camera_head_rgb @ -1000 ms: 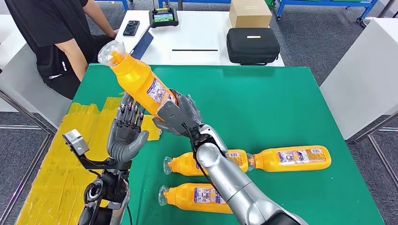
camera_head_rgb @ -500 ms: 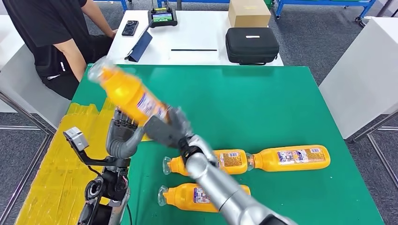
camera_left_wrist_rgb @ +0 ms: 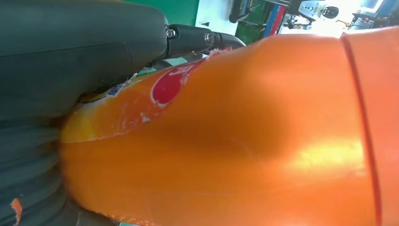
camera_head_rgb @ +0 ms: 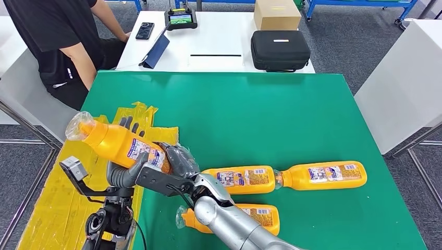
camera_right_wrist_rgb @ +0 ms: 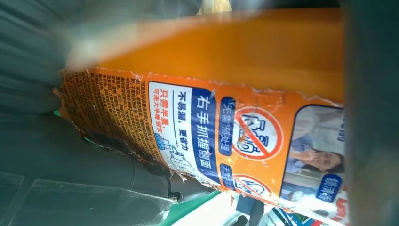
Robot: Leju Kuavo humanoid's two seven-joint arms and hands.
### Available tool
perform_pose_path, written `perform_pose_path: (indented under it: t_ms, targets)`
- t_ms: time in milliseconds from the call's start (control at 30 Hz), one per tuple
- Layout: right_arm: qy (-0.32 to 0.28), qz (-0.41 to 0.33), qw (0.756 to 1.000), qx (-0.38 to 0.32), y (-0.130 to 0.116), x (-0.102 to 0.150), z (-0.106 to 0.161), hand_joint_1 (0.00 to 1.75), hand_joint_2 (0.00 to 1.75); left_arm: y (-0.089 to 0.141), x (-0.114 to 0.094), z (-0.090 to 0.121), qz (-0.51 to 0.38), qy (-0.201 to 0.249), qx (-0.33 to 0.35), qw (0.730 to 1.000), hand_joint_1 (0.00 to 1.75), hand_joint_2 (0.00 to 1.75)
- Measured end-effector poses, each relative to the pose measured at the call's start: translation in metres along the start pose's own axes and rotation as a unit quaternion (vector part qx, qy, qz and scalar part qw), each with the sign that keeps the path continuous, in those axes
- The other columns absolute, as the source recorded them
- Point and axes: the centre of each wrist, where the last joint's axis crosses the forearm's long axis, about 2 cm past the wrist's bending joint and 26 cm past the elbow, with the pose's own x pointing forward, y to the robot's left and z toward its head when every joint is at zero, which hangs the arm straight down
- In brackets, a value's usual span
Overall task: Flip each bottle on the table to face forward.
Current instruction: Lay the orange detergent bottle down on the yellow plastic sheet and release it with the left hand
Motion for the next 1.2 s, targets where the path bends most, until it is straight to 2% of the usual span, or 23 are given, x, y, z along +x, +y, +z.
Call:
perform_pose_path:
  t_ms: [133, 167, 267, 300, 667, 933, 1067, 1100, 1200]
  targets:
    - [0.000, 0.003, 1.000, 0.003, 0.001, 0.000, 0.000, 1.75, 1.75, 0.001, 0.000, 0.002, 0.000, 0.001, 0.002, 1.000, 0.00, 1.75]
    - [0.000, 0.005, 1.000, 0.004, 0.001, 0.000, 0.000, 1.75, 1.75, 0.001, 0.000, 0.002, 0.001, 0.001, 0.003, 1.000, 0.24, 1.75]
    - [-0.001, 0.014, 1.000, 0.008, 0.003, -0.001, 0.001, 1.75, 1.75, 0.002, -0.001, 0.005, 0.004, 0.000, 0.008, 1.000, 1.54, 1.75]
    - [-0.001, 0.016, 1.000, 0.009, 0.004, -0.001, 0.002, 1.75, 1.75, 0.002, -0.001, 0.006, 0.005, 0.000, 0.009, 1.000, 1.75, 1.75]
    - [-0.004, 0.029, 0.999, 0.019, 0.014, -0.005, 0.008, 1.75, 1.75, 0.005, -0.002, 0.022, 0.007, -0.003, 0.019, 1.000, 1.75, 1.75]
    - [-0.009, 0.029, 0.999, 0.017, 0.016, -0.007, 0.010, 1.75, 1.75, 0.005, -0.001, 0.023, 0.004, -0.006, 0.016, 1.000, 1.75, 1.75]
    - [-0.009, 0.037, 0.999, 0.012, 0.016, -0.008, 0.011, 0.00, 1.75, 0.005, -0.001, 0.023, -0.011, -0.007, 0.015, 1.000, 1.75, 1.75]
    - [-0.009, 0.042, 0.999, 0.010, 0.016, -0.008, 0.011, 0.00, 1.75, 0.005, 0.000, 0.022, -0.030, -0.007, 0.017, 0.999, 1.75, 1.75]
    - [-0.010, 0.051, 0.999, 0.002, 0.019, -0.007, 0.015, 0.00, 0.44, 0.007, 0.006, 0.017, -0.174, -0.010, 0.036, 0.984, 1.75, 1.75]
